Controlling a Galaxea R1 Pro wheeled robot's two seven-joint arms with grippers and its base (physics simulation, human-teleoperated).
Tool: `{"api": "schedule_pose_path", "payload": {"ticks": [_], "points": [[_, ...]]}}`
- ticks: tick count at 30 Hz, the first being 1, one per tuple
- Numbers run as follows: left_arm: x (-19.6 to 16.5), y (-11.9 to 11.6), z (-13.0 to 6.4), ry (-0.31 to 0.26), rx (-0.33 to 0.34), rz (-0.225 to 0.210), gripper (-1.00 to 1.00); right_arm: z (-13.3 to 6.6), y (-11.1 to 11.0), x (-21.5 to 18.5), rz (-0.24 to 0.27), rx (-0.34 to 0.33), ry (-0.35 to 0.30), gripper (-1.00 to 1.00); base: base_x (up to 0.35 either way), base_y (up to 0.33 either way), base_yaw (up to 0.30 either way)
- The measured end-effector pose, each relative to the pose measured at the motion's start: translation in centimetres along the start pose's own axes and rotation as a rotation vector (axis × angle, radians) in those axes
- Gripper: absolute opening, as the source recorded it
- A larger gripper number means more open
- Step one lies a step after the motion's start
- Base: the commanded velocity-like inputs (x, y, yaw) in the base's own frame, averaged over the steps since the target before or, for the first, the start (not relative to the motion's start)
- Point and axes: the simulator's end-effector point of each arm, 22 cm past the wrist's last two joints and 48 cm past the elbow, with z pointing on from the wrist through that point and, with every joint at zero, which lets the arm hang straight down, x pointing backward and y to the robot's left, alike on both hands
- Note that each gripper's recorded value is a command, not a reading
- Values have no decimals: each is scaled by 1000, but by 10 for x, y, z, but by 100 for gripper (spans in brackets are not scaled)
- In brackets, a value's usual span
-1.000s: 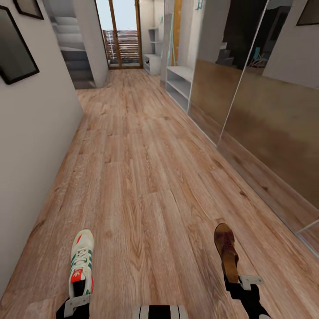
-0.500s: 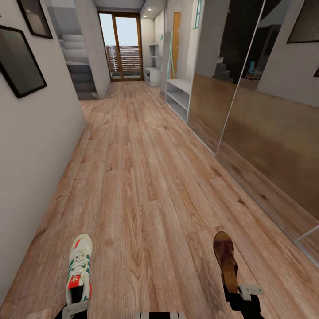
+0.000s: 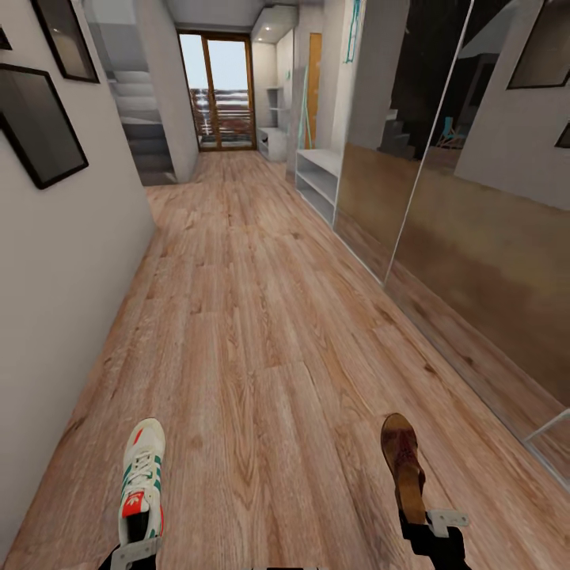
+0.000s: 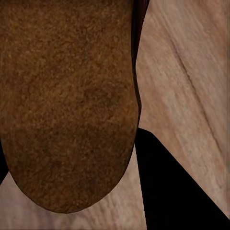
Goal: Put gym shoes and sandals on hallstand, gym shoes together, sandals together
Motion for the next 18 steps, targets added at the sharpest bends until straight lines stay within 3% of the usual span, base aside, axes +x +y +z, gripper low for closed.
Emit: {"api": "schedule_pose_path", "payload": {"ticks": [5, 18], "points": [[-10, 0, -6, 0, 0, 0, -100, -6, -1, -10, 4, 1, 0, -100, 0, 0, 66], [-16, -2, -7, -9, 4, -1, -100, -8, -1, -17, 5, 1, -11, -100, 0, 0, 227]]}}
